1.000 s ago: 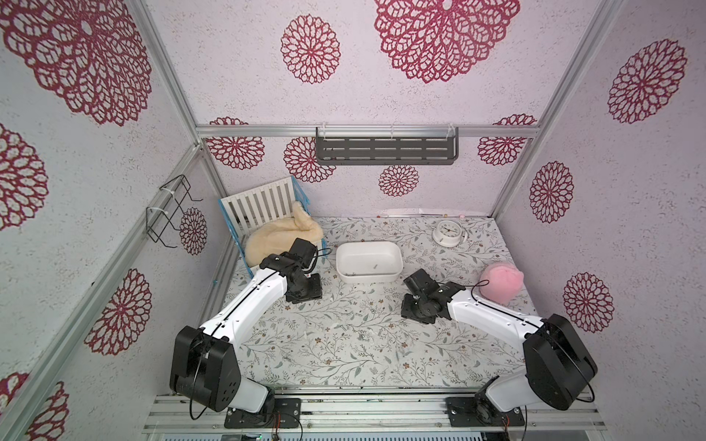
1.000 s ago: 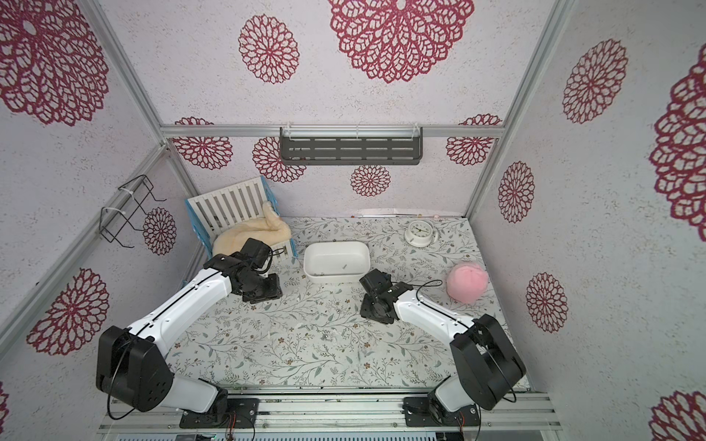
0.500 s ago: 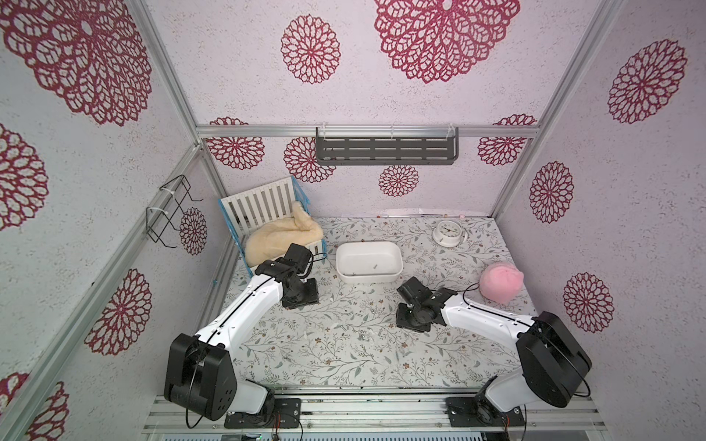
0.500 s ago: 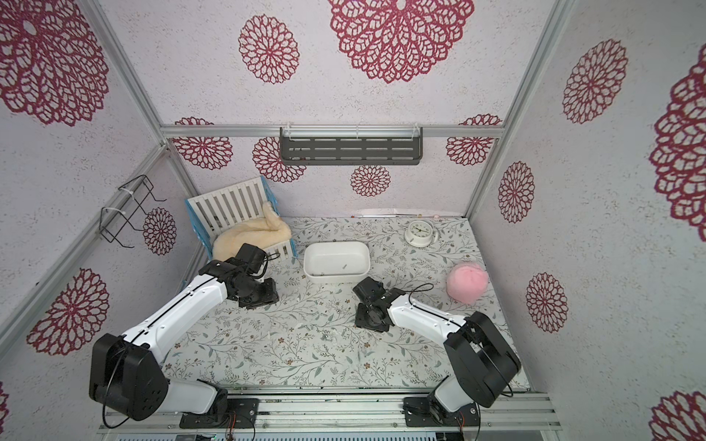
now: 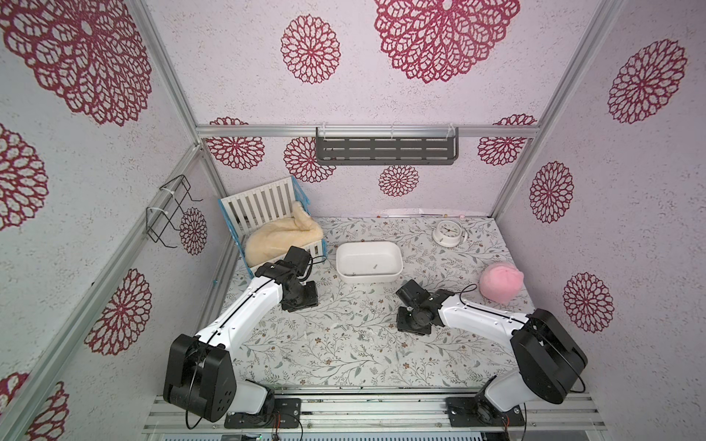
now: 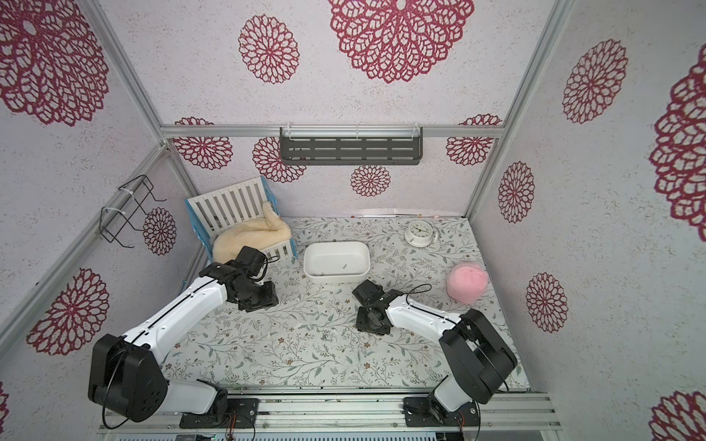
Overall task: Put the screws on the desktop into the storage box
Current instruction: Pick up the screw from the center of the board.
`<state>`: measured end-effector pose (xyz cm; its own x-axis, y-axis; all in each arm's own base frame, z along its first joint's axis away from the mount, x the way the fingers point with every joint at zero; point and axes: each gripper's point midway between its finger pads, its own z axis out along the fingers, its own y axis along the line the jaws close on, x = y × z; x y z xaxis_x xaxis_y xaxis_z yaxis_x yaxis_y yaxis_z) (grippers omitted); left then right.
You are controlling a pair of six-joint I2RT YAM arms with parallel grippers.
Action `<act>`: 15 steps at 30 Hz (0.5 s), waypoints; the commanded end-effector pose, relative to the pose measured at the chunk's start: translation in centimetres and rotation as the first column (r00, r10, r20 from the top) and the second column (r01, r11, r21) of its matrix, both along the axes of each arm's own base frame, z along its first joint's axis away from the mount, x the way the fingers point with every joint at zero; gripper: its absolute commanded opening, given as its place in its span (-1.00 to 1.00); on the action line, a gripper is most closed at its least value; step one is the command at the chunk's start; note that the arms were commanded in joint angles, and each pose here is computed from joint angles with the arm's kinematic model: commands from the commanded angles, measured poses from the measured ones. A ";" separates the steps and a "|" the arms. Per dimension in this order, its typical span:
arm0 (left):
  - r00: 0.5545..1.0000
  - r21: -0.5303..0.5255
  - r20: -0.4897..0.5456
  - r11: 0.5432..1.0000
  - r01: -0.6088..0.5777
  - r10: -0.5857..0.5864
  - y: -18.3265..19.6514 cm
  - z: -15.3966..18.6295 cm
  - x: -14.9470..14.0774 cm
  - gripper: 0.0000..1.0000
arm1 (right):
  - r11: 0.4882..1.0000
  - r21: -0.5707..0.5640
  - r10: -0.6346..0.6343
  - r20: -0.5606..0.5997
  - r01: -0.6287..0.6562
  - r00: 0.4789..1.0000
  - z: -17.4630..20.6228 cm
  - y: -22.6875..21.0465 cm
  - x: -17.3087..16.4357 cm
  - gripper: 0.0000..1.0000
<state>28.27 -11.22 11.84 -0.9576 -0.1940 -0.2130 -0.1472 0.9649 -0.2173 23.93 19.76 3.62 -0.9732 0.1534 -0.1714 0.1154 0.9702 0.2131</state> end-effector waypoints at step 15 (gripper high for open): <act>1.000 -0.007 0.011 1.000 -0.014 0.014 0.5 -0.3 0.1 -0.05 | 0.998 -0.035 0.047 -0.022 -0.048 0.999 -1.0 0.1 -0.4 -0.35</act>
<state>28.11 -10.86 11.27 -0.9576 -0.2028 -0.2044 -0.1585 0.9639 -0.2138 23.53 19.66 2.50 -0.9814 0.1227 -0.1474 0.0949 0.9786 0.1827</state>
